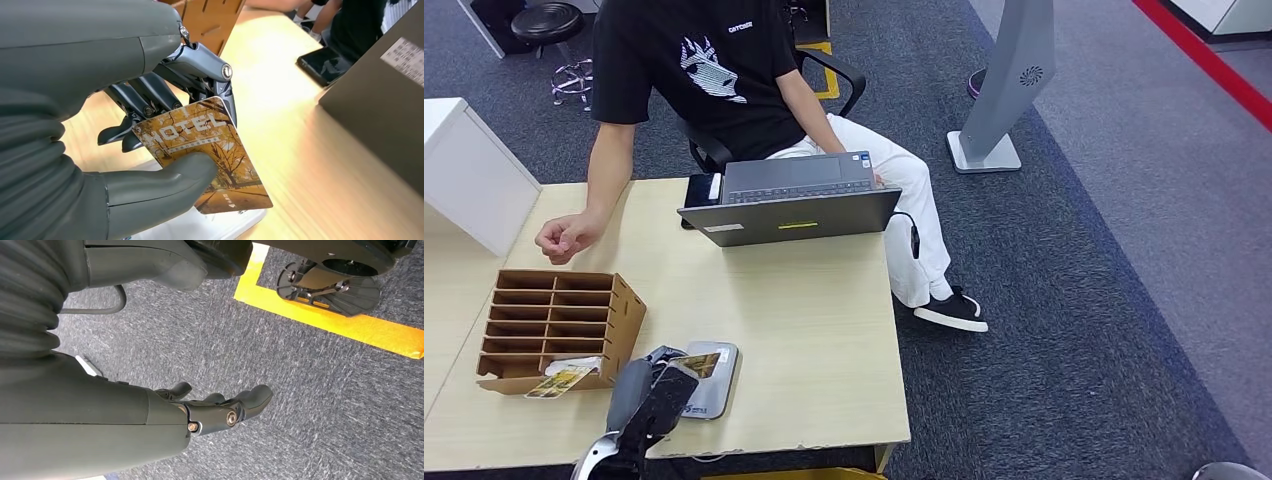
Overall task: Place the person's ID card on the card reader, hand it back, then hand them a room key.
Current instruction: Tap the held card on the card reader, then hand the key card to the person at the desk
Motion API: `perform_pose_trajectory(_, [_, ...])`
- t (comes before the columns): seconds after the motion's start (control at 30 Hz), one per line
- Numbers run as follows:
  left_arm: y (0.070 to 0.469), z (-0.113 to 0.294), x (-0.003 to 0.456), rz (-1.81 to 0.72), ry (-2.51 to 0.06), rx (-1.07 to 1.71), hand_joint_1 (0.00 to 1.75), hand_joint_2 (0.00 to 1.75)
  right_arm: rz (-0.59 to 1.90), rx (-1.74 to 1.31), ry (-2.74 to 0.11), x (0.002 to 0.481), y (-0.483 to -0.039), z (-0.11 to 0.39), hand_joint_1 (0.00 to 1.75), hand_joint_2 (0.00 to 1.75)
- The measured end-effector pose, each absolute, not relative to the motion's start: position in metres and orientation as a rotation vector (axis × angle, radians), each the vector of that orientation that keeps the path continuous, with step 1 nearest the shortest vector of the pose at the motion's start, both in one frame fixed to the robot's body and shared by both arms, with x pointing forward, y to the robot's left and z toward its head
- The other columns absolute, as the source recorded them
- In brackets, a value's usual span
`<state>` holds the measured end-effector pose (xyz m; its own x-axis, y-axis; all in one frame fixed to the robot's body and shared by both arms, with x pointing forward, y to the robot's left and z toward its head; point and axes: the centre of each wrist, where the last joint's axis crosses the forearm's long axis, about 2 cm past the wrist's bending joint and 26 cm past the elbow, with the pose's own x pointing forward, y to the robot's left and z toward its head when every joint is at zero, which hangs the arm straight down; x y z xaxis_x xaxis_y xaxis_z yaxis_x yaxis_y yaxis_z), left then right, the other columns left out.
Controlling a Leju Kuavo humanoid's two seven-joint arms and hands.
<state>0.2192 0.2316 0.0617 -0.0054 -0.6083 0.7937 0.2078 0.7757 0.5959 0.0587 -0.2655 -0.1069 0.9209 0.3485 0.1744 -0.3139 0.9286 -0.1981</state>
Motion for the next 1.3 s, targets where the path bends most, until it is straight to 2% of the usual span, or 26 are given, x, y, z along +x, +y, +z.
perform_pose_trajectory(0.6, [0.228, 0.047, 0.220, -0.690, -1.372, 0.327, 1.75, 1.75, 0.346, -0.165, -0.200, 0.062, -0.266, -0.107, 0.00, 1.75])
perform_pose_trajectory(1.13, [0.229, 0.047, 0.220, -0.664, -1.405, 0.338, 1.75, 1.75, 0.342, -0.160, -0.204, 0.061, -0.266, -0.107, 0.00, 1.75])
perform_pose_trajectory(1.3, [0.231, 0.055, 0.218, -0.620, -1.486, 0.401, 1.75, 1.75, 0.326, -0.157, -0.204, 0.059, -0.267, -0.107, 0.00, 1.75])
